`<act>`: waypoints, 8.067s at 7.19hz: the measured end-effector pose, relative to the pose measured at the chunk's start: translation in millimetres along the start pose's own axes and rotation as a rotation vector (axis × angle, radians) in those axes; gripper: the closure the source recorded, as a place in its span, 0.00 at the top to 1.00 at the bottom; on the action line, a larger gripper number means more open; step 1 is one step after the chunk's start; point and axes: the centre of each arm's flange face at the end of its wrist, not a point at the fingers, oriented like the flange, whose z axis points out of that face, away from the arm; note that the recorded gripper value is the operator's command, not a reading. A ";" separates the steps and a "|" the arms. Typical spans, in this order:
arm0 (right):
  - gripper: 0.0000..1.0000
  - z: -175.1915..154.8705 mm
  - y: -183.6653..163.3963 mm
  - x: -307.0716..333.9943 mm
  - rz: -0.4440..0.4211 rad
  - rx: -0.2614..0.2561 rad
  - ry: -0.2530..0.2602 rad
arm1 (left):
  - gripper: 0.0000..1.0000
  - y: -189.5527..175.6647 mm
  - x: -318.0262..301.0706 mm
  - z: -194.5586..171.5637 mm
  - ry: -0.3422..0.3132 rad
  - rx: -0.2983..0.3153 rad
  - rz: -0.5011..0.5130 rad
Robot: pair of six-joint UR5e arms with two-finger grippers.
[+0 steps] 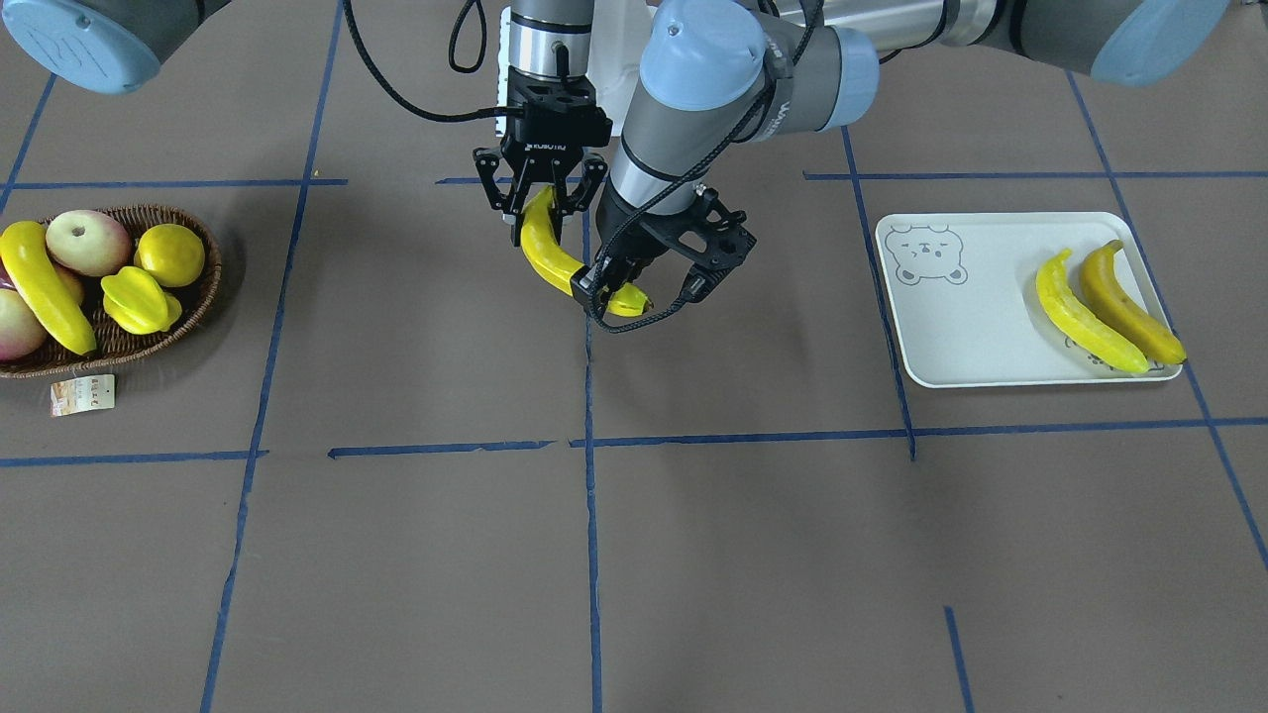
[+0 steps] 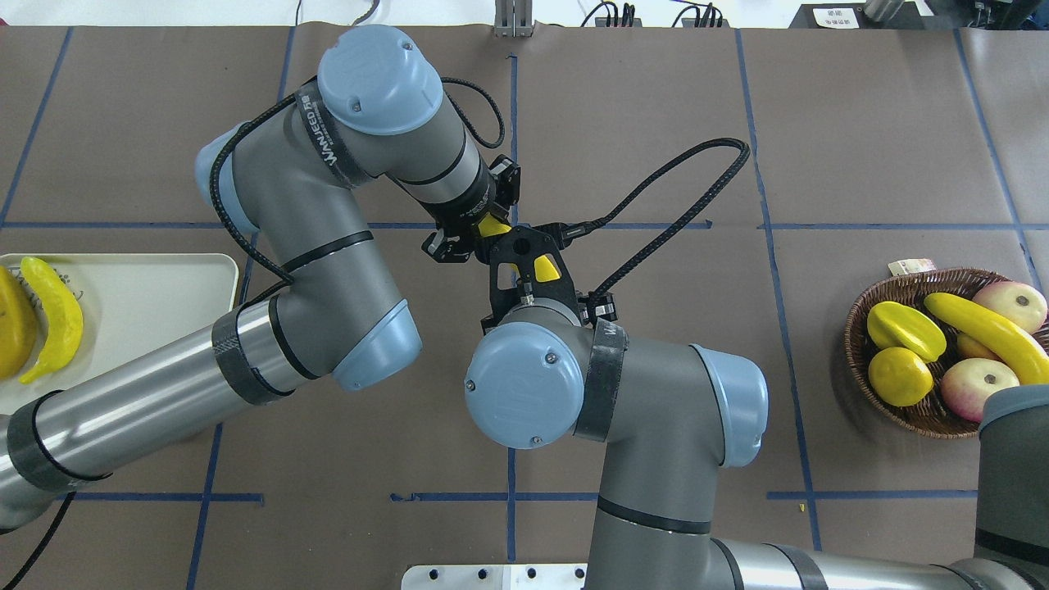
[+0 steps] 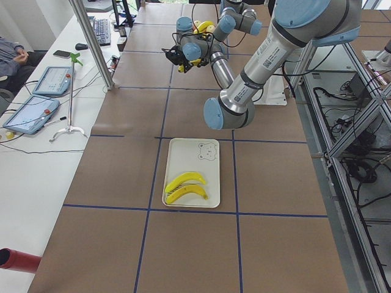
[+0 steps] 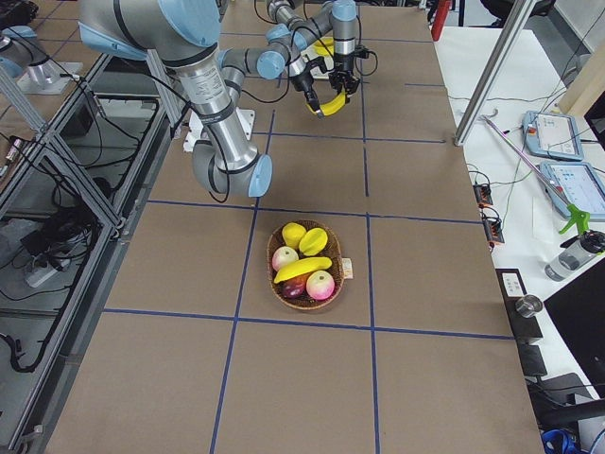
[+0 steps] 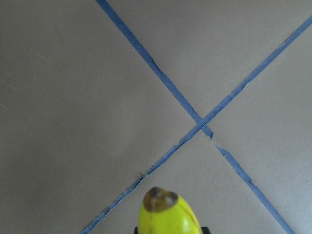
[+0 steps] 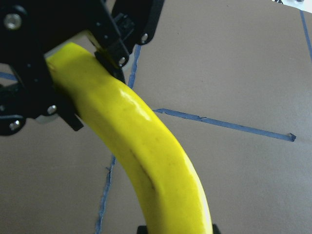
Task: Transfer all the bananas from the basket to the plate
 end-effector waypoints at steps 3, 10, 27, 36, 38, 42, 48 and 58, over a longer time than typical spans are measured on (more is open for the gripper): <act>0.99 -2.6 -0.8 -1.1 0.006 0.003 -0.017 | 0.00 -2.4 -1.8 2.4 -0.004 0.004 -0.002; 0.99 -49.1 -5.4 36.1 0.037 -0.056 -0.149 | 0.00 -66.4 -22.6 -12.3 -0.006 0.063 0.040; 0.99 4.7 -60.2 249.0 -0.146 -0.313 -0.138 | 0.00 -289.0 -335.7 -72.5 -0.232 0.050 0.332; 0.99 -1.1 -59.9 247.6 -0.144 -0.306 -0.148 | 0.44 -382.9 -369.9 -20.9 -0.215 0.071 0.338; 0.99 -0.5 -59.8 247.3 -0.146 -0.307 -0.147 | 1.00 -409.5 -354.1 -22.8 -0.208 0.115 0.327; 0.99 4.7 -53.2 257.4 -0.151 -0.319 -0.133 | 1.00 -428.2 -325.8 -67.6 -0.137 0.123 0.419; 0.99 12.8 25.7 412.4 -0.267 -0.352 -0.168 | 1.00 -348.3 -268.2 -69.1 -0.051 0.053 0.564; 0.76 143.3 127.7 602.8 -0.326 -0.435 -0.257 | 1.00 -339.6 -269.4 -74.3 -0.039 0.049 0.579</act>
